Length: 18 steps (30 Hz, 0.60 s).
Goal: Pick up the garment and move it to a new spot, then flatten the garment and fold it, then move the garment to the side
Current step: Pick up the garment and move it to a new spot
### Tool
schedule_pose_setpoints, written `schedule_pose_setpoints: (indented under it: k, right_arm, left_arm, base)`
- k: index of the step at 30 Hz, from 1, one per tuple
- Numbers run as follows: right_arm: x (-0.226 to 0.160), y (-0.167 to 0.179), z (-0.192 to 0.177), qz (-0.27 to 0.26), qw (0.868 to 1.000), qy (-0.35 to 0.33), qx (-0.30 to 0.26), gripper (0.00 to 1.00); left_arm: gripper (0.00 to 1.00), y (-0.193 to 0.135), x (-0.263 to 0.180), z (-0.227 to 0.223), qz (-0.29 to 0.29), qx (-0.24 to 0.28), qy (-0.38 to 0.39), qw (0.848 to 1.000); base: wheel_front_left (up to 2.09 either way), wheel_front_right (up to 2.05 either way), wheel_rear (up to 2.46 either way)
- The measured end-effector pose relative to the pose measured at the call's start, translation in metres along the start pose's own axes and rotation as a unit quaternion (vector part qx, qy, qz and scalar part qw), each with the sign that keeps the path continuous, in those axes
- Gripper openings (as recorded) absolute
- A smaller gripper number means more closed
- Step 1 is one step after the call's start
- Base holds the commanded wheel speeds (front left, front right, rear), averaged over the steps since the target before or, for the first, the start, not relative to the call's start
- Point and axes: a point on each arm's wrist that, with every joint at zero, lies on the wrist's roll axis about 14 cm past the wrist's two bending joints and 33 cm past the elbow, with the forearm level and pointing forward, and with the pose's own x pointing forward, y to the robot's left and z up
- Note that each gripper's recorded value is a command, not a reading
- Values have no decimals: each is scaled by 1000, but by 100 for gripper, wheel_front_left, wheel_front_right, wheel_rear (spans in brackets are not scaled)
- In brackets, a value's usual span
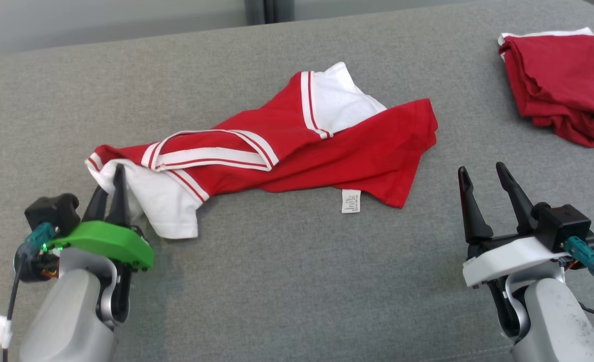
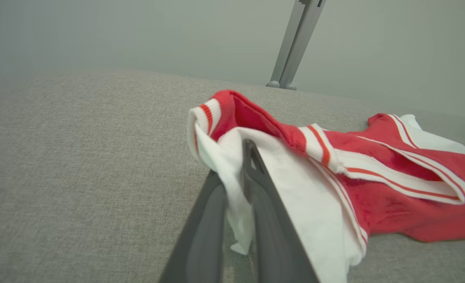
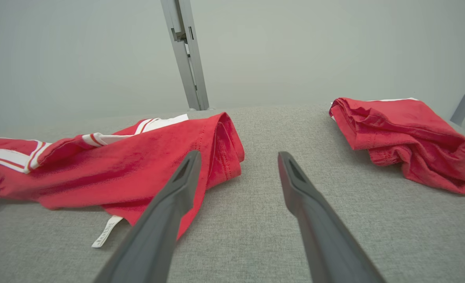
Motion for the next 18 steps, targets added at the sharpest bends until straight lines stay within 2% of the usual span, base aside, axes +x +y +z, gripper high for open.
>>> schedule_pose_setpoints:
  k: [12, 18]
  right_arm:
    - [-12, 8, 12, 11, 1000, -12, -2, 100]
    - [-27, 7, 15, 9, 1000, -14, -8, 100]
  left_arm:
    - [100, -4, -47, 12, -1, 19, -33, 999]
    - [100, -19, -72, 11, -4, 0, -51, 999]
  base:
    - [0, 0, 0]
    - [0, 0, 0]
